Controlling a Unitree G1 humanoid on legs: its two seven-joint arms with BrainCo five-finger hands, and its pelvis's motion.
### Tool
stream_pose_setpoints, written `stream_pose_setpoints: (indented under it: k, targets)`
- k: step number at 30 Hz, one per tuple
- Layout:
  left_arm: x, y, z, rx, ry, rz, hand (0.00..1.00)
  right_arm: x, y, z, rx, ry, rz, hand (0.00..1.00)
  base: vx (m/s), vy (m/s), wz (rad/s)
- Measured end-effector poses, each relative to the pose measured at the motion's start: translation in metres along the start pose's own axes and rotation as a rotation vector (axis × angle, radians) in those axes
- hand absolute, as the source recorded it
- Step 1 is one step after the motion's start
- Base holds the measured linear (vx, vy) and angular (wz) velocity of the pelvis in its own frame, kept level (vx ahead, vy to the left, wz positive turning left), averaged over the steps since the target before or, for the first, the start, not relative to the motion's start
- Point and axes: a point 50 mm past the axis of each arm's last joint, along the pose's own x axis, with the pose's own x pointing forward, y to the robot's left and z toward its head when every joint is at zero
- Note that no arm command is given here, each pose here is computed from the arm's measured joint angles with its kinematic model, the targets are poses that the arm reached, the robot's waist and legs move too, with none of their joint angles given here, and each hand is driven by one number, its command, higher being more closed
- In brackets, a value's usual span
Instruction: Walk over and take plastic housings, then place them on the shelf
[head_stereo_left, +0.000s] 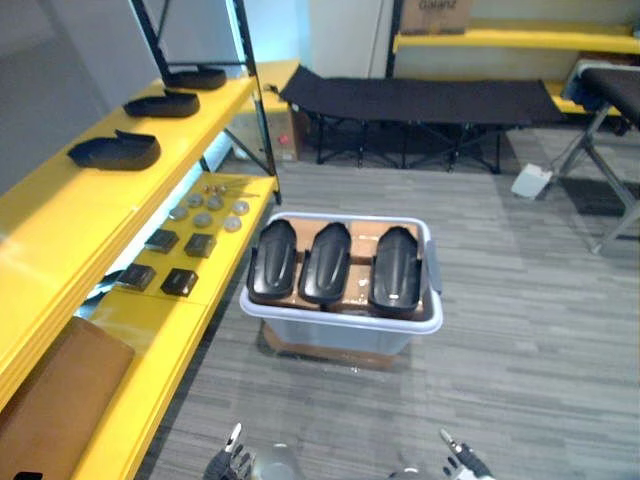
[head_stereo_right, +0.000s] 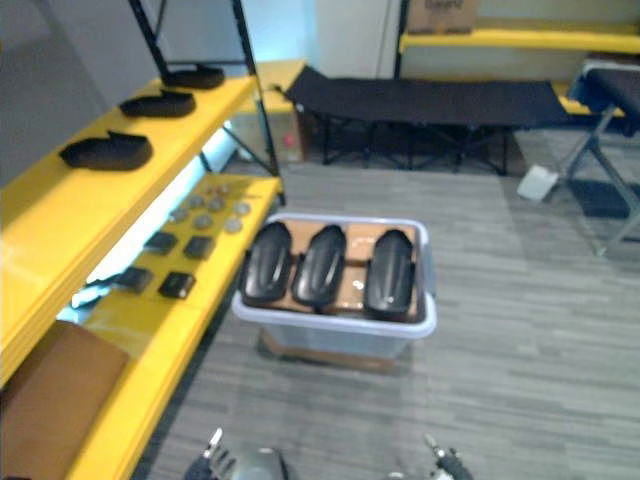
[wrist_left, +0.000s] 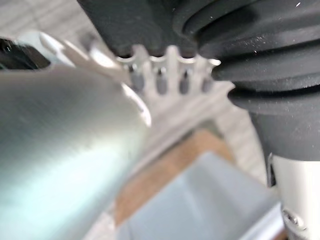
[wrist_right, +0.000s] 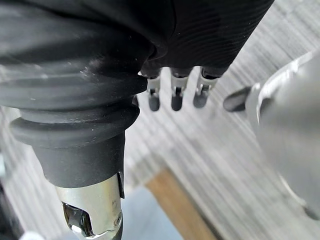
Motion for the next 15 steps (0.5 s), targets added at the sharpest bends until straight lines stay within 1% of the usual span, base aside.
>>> stream_pose_setpoints:
  k: [1, 2, 4, 6, 9, 12, 15]
  targets:
    - [0.0, 0.002, 0.005, 0.068, 0.002, 0.006, 0.0, -0.001, 0.001, -0.005, 0.005, 0.012, 0.003, 0.0, 0.16, 0.135, 0.06]
    - [0.0, 0.003, 0.011, 0.102, -0.002, 0.01, 0.0, -0.001, 0.002, -0.008, 0.007, 0.013, 0.007, 0.0, 0.15, 0.125, 0.11]
    - [0.0, 0.003, 0.016, 0.104, -0.019, 0.018, 0.0, -0.001, 0.003, -0.008, -0.017, 0.007, 0.01, 0.0, 0.14, 0.114, 0.13]
    - [0.001, -0.002, 0.015, 0.088, -0.021, -0.002, 0.0, -0.001, 0.006, -0.008, -0.074, -0.003, 0.019, 0.0, 0.11, 0.104, 0.14]
    - [0.004, -0.012, 0.012, 0.117, -0.006, -0.027, 0.0, 0.002, 0.02, -0.005, -0.111, -0.022, 0.063, 0.0, 0.04, 0.03, 0.17]
    - [0.003, -0.01, 0.008, 0.129, 0.011, -0.027, 0.0, 0.003, 0.031, -0.001, -0.153, -0.044, 0.102, 0.0, -0.01, -0.038, 0.15]
    - [0.002, -0.009, 0.005, 0.134, 0.02, -0.022, 0.0, 0.004, 0.05, 0.013, -0.245, -0.133, 0.186, 0.0, -0.05, -0.014, 0.06]
